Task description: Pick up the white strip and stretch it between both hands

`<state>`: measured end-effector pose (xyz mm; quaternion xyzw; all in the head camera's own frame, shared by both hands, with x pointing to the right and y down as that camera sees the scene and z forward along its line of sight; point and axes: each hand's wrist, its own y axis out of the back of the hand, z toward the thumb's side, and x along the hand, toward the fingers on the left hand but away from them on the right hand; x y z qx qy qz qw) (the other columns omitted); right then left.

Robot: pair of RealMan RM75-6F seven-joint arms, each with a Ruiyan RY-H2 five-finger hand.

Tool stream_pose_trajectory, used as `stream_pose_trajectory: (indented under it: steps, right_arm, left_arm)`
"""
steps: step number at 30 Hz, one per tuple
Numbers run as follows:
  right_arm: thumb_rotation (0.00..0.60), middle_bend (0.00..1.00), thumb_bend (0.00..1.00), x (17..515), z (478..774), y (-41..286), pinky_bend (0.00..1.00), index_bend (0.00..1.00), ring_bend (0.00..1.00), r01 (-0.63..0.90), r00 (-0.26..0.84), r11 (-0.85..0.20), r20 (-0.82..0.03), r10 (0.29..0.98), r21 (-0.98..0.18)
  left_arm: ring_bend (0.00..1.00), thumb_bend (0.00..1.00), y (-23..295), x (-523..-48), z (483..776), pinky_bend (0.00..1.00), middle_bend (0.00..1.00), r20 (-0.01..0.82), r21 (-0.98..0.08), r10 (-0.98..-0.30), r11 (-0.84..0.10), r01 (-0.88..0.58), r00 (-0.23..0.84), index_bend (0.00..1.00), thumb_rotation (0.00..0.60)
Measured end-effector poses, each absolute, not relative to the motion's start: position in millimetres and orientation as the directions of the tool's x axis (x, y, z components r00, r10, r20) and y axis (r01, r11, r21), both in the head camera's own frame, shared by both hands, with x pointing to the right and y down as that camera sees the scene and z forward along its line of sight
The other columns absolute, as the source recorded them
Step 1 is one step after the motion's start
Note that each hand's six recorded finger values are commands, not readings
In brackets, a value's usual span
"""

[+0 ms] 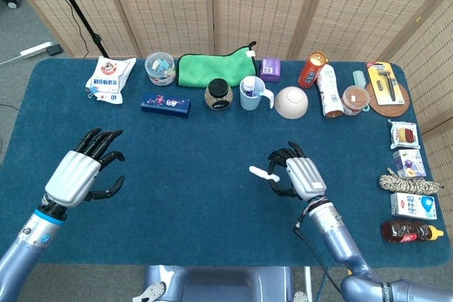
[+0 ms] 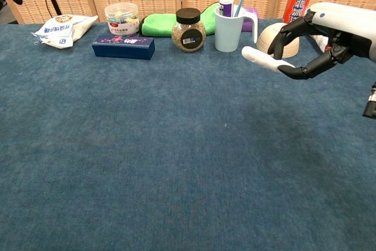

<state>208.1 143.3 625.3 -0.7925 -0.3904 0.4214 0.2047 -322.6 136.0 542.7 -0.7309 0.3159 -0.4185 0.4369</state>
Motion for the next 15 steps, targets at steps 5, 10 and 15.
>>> stream_pose_trajectory:
  steps: [5,10,15]
  right_arm:
    - [0.600,0.31,0.58,201.4,616.4,143.3,0.00,0.64,0.21,0.466,0.357,-0.616,-0.502,0.788,-0.635]
    - [0.600,0.31,0.58,196.4,612.6,146.1,0.00,0.64,0.21,0.489,0.369,-0.629,-0.510,0.777,-0.604]
    - [0.600,0.31,0.58,193.5,612.6,147.8,0.00,0.64,0.21,0.494,0.378,-0.639,-0.516,0.769,-0.590]
  left_arm:
    - [0.10,0.40,130.4,-299.2,551.3,0.08,0.09,0.335,-0.890,-0.811,-0.440,-0.121,0.480,0.51,0.437]
    - [0.07,0.40,125.8,-276.1,556.9,0.05,0.08,0.344,-0.868,-0.783,-0.476,-0.142,0.519,0.52,0.463]
    - [0.00,0.40,123.0,-255.8,560.9,0.00,0.00,0.331,-0.861,-0.762,-0.485,-0.154,0.556,0.52,0.465]
